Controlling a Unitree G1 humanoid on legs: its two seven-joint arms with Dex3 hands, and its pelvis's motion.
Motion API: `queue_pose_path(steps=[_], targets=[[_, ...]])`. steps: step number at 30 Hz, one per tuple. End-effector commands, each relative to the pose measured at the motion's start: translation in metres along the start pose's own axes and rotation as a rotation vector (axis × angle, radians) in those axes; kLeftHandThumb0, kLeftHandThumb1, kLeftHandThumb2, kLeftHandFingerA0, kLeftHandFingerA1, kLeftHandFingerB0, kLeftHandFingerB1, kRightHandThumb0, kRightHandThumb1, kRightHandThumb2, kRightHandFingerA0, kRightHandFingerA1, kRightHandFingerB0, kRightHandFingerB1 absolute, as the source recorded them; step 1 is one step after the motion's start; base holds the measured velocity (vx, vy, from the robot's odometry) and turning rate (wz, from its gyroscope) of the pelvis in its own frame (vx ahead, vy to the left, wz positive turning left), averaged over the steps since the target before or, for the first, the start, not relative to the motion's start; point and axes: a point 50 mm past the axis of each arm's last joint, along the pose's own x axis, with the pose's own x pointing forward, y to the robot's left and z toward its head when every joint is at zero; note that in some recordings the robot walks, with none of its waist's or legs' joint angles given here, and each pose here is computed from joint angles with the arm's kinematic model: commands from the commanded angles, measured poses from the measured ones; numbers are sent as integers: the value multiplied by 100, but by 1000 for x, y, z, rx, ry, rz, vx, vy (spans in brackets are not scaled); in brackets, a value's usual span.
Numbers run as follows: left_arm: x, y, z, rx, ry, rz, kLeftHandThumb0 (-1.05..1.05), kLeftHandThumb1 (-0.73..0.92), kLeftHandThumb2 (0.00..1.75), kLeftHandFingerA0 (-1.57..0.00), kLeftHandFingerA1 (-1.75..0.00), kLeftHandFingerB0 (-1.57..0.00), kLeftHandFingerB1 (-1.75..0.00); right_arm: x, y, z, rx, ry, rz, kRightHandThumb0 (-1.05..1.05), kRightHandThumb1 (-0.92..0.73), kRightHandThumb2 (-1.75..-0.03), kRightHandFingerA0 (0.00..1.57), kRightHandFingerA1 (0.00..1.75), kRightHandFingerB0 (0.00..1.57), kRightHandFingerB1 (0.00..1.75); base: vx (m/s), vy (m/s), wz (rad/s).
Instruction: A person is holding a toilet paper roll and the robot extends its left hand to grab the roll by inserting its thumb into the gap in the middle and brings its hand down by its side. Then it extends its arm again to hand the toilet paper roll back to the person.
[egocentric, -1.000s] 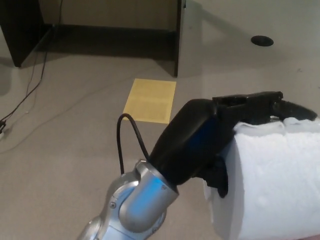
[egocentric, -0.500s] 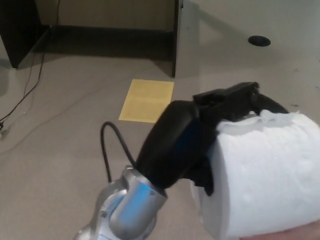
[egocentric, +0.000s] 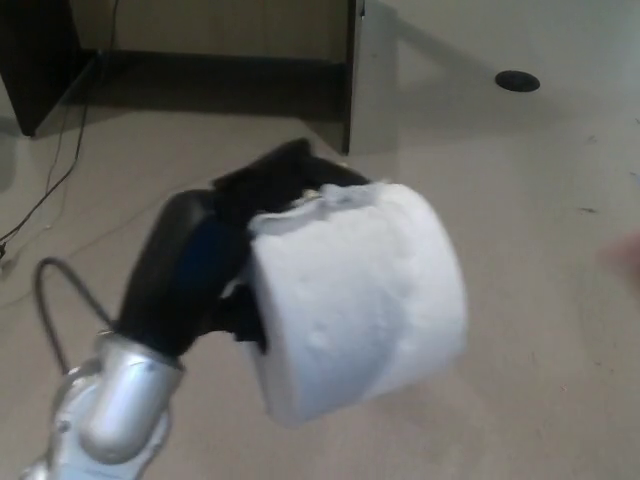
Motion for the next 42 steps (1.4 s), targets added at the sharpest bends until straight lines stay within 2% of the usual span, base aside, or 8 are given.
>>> queue_pose_path(steps=[1,4,8,12,16,20,30,42], targets=[[-43,20,-29,-27,130,69,4,67,97,-102,-140,-80,-121,-1,-8,-4,-9,22,-11,-37,-67,-61,74,59,54,41,0,0,0],[-91,24,-57,-39,314,83,2,75,85,-95,-139,-76,-120,0,-8,-2,7,18,-6,-37,-67,-60,73,59,54,42,0,0,0],[-172,22,-92,-51,591,107,7,72,90,-91,-140,-77,-118,-1,-6,-4,-17,14,-4,-38,-66,-60,77,67,55,42,0,0,0],[-262,22,-113,-38,963,117,2,78,84,-91,-147,-74,-124,1,-4,-1,-15,18,8,-37,-68,-60,74,60,53,42,0,0,0],[-313,30,-117,68,1164,45,-3,82,71,-84,-144,-75,-121,1,3,1,-9,2,22,-37,-68,-61,72,60,55,43,0,0,0],[-323,37,-125,122,1257,-3,-10,80,67,-94,-135,-80,-113,1,5,1,-18,3,16,-38,-67,-60,76,64,55,42,0,0,0],[-322,35,-134,66,1250,-21,-9,80,70,-88,-148,-80,-124,3,-1,6,-22,-2,5,-38,-67,-60,74,60,53,42,0,0,0],[-323,34,-135,51,1234,-4,-11,81,69,-89,-144,-79,-123,3,-2,7,-18,3,5,-38,-67,-60,78,67,54,42,0,0,0]])
